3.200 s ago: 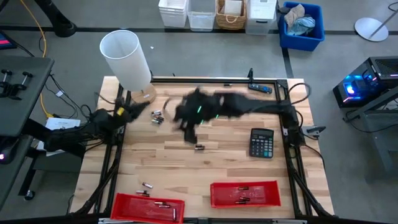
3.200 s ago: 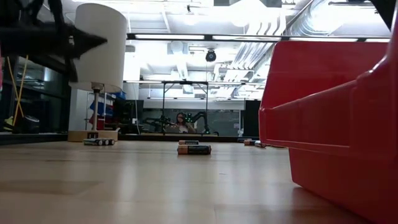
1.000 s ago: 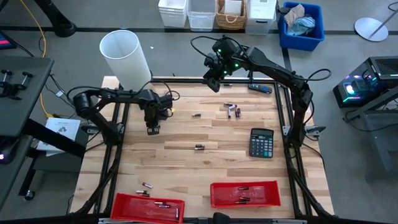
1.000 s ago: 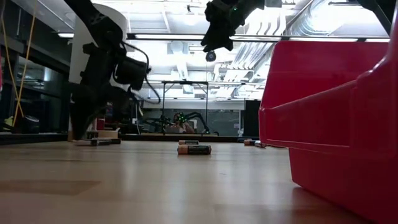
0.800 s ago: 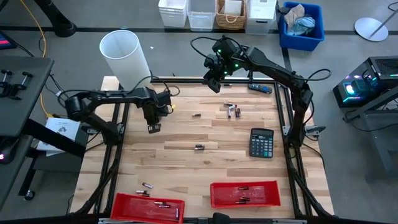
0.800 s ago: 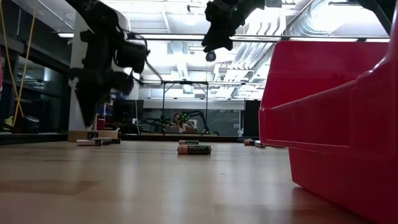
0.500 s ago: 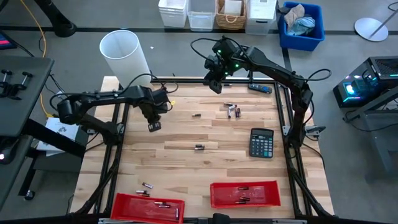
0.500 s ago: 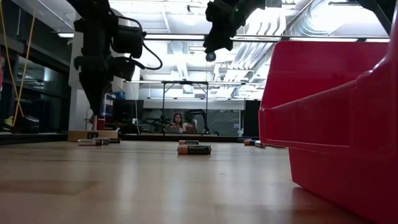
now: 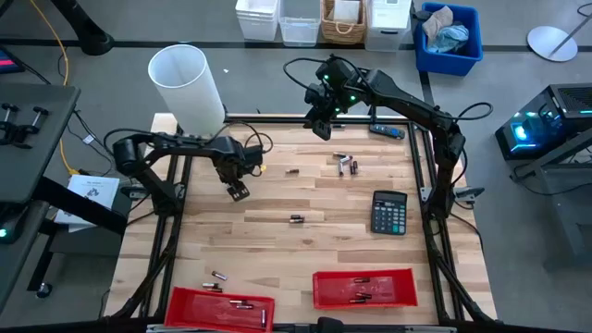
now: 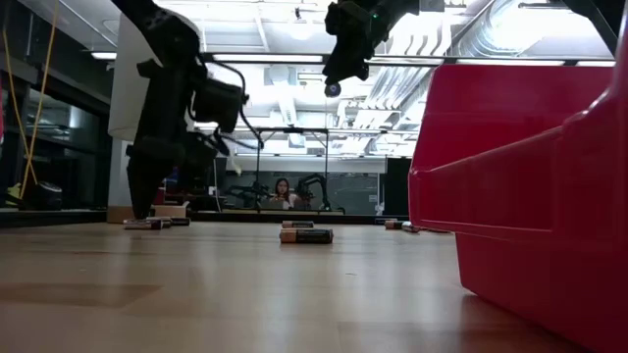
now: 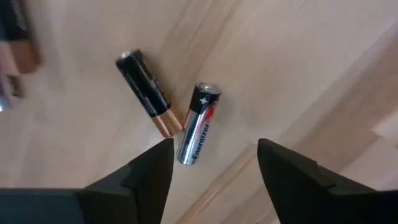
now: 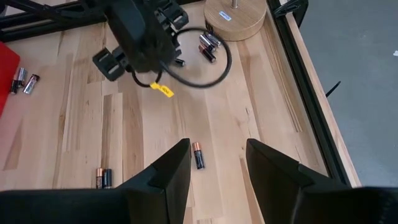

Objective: Sort batteries
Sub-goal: Put the silver battery into the left red bin

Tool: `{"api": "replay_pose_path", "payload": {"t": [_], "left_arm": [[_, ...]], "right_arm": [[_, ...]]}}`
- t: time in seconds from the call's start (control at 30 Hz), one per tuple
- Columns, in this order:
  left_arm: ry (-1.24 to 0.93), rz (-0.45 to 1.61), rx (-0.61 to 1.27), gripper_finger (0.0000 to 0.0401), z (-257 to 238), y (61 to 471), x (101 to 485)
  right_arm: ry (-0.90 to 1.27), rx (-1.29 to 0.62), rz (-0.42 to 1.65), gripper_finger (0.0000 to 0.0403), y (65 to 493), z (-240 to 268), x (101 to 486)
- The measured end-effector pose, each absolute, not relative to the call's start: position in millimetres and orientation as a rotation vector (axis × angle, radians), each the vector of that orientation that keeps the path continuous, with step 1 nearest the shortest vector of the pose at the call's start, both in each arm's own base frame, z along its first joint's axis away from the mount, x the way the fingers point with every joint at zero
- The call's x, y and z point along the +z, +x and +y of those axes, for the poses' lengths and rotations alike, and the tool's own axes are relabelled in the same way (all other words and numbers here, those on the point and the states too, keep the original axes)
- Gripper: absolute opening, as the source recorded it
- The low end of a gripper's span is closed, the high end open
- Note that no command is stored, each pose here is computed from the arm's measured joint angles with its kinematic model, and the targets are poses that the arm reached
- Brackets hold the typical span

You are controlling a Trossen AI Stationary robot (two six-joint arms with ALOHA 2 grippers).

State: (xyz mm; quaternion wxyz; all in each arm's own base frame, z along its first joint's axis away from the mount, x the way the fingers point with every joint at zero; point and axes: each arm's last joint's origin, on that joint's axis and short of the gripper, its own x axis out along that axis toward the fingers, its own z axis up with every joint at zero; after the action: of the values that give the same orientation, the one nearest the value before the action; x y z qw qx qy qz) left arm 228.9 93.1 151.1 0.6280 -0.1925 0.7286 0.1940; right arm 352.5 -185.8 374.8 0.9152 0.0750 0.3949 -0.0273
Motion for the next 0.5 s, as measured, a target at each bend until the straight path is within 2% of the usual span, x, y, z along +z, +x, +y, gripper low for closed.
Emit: {"api": "replay_pose_path", "payload": {"t": [0.17, 0.3, 0.37, 0.5], "left_arm": [[-0.444, 1.749, 0.444, 0.0227, 90.9, 233.9, 132.4], [-0.466, 1.808, 0.448, 0.0197, 90.0, 236.4, 120.5], [-0.460, 1.825, 0.418, 0.0158, 89.5, 237.9, 116.4], [-0.466, 1.827, 0.389, 0.0035, 88.8, 238.5, 115.5]], "right_arm": [[0.155, -0.057, 0.811, 0.0149, 352.5, -185.9, 374.9], [0.155, -0.058, 0.811, 0.0149, 352.5, -185.9, 374.9], [0.155, -0.058, 0.811, 0.0149, 352.6, -185.9, 375.0], [0.155, -0.060, 0.813, 0.0149, 352.5, -186.0, 374.9]]}}
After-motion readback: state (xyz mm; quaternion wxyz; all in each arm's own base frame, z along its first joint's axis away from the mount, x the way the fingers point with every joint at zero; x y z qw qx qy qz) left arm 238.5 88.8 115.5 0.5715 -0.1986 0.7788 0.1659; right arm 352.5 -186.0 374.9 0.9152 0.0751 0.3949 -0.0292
